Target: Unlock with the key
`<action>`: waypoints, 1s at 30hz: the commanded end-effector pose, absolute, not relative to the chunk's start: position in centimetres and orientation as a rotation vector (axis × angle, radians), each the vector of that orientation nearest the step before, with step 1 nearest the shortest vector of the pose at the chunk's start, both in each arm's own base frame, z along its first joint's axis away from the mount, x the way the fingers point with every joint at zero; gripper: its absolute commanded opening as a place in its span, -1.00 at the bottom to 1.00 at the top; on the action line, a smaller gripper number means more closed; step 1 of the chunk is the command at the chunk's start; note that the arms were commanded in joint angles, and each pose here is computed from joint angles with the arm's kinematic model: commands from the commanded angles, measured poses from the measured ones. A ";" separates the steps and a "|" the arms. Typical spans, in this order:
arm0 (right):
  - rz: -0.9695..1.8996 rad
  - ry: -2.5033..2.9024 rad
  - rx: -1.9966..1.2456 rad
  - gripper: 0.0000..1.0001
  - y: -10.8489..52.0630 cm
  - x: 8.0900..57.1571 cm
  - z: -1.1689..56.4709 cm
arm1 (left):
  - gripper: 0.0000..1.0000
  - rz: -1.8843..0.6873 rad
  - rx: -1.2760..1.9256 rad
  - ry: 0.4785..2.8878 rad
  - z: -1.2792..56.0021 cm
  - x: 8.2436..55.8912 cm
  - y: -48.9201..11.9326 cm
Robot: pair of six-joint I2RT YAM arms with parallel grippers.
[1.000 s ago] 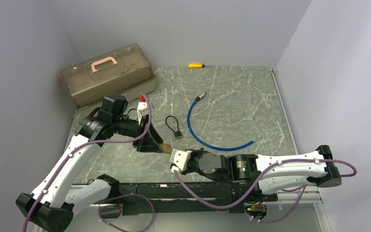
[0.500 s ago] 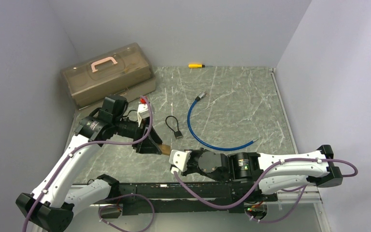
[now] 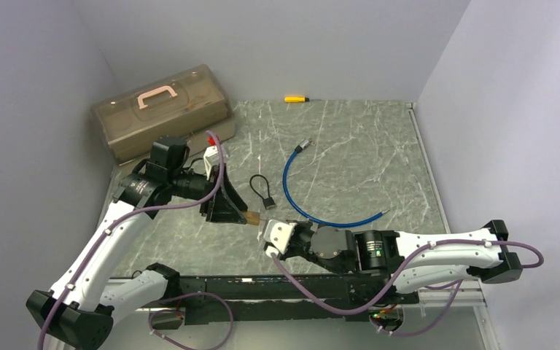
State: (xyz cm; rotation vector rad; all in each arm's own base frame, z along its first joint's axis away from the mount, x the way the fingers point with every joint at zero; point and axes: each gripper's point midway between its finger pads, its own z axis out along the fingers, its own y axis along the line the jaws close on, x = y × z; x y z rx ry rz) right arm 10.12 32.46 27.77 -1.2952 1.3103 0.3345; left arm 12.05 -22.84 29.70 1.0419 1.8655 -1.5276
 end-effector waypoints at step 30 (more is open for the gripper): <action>0.548 1.353 -1.251 -1.00 33.0 7.9 27.0 | -0.71 -1.142 1.422 1.683 23.7 13.8 -20.5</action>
